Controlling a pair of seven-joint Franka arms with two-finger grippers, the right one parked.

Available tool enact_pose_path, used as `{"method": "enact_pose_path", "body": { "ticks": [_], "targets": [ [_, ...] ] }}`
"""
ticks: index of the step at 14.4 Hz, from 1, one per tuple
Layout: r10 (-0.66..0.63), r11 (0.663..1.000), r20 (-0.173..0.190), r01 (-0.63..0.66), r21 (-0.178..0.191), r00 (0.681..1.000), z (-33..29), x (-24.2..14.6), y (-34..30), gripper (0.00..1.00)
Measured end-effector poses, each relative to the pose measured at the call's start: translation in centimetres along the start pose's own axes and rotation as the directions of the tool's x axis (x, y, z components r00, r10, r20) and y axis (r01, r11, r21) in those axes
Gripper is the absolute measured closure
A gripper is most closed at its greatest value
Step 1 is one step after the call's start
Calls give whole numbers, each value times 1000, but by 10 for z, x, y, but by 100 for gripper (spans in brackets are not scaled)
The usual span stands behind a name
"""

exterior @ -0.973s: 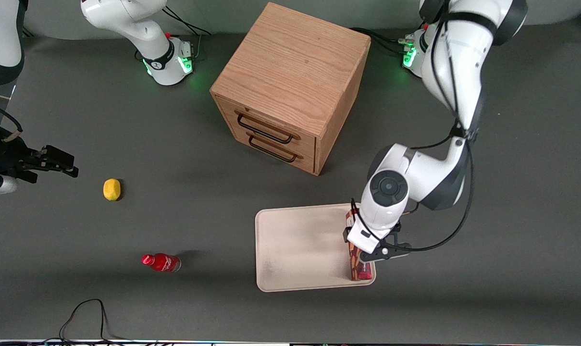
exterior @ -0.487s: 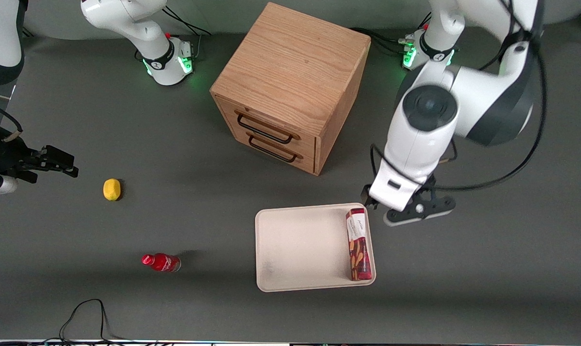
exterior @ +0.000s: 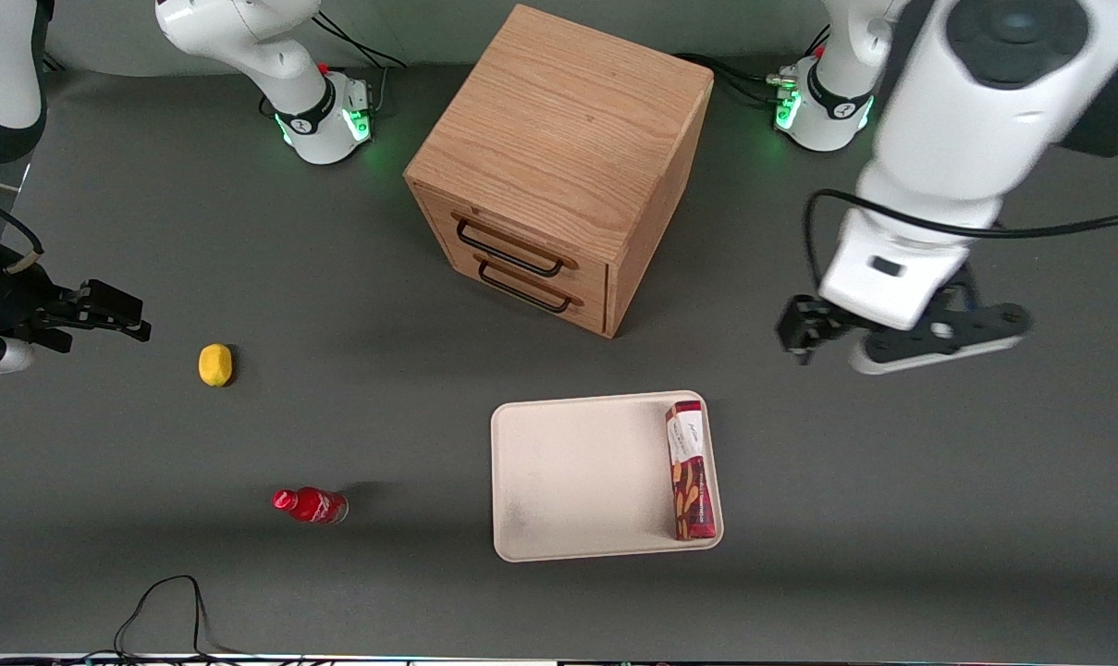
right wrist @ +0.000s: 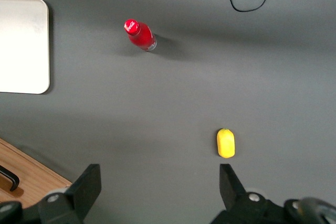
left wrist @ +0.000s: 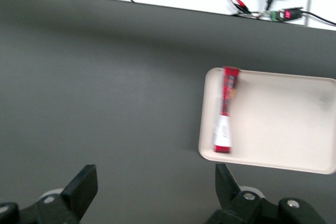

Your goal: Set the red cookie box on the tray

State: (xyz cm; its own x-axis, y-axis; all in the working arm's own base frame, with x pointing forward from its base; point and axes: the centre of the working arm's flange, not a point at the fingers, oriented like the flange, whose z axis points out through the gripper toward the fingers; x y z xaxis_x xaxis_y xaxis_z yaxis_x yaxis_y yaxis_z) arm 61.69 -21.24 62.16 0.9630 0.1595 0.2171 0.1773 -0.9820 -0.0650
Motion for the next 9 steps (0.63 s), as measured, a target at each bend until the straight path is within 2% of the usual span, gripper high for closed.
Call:
{"method": "enact_pose_path", "body": {
  "ticks": [4, 7, 9],
  "targets": [
    [62, 998, 17, -62, -25, 998, -5, 29, -101, 0],
    [105, 993, 41, -103, -62, 994, -3, 30, -164, 0],
    [127, 990, 39, -124, -70, 991, 9, 28, -189, 0]
  ]
}}
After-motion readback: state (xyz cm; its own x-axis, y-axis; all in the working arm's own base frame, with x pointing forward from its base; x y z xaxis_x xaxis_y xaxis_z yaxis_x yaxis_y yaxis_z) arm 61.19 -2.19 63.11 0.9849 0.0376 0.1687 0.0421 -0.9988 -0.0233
